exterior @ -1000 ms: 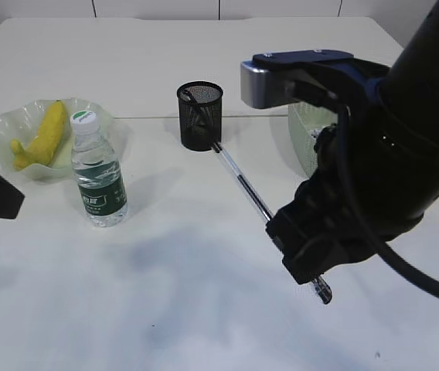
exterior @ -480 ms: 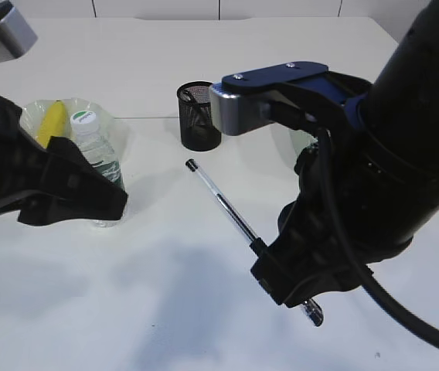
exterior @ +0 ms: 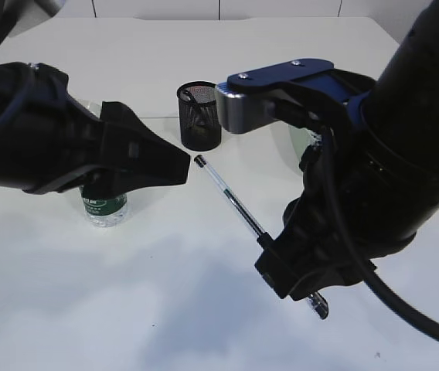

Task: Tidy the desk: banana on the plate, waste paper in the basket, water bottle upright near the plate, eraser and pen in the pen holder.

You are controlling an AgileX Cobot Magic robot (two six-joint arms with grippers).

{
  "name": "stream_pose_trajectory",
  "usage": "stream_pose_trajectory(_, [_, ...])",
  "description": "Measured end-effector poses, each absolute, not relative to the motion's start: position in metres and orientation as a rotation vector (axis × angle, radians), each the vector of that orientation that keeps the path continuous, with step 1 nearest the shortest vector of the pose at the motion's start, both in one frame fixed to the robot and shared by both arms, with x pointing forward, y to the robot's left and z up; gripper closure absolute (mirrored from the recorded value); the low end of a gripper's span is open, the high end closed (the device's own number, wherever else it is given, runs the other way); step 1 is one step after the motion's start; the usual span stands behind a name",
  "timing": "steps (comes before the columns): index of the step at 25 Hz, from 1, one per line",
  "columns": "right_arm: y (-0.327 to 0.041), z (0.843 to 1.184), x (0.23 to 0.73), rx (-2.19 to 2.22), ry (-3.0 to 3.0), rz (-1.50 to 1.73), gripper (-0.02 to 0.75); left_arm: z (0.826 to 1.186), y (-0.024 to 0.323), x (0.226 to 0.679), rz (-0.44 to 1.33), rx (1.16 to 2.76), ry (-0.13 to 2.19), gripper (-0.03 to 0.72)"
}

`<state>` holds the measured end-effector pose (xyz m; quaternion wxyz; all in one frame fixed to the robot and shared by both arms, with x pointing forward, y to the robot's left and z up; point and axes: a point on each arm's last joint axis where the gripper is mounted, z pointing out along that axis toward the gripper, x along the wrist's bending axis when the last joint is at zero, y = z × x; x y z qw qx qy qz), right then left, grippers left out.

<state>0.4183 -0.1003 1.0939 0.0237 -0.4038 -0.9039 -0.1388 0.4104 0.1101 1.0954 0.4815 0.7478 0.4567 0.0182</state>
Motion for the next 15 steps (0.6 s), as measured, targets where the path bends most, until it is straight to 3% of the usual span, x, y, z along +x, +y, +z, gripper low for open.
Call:
stream_pose_trajectory(10, [-0.097, 1.109, 0.422, -1.264, -2.8, -0.508, 0.674, 1.078, 0.093, 0.427, -0.067, 1.7, 1.261, 0.319])
stream_pose_trajectory(15, [-0.097, 1.114, 0.423, -1.268, -2.806, -0.534, 0.674, 1.084, 0.092, 0.432, -0.075, 1.563, 1.303, 0.319])
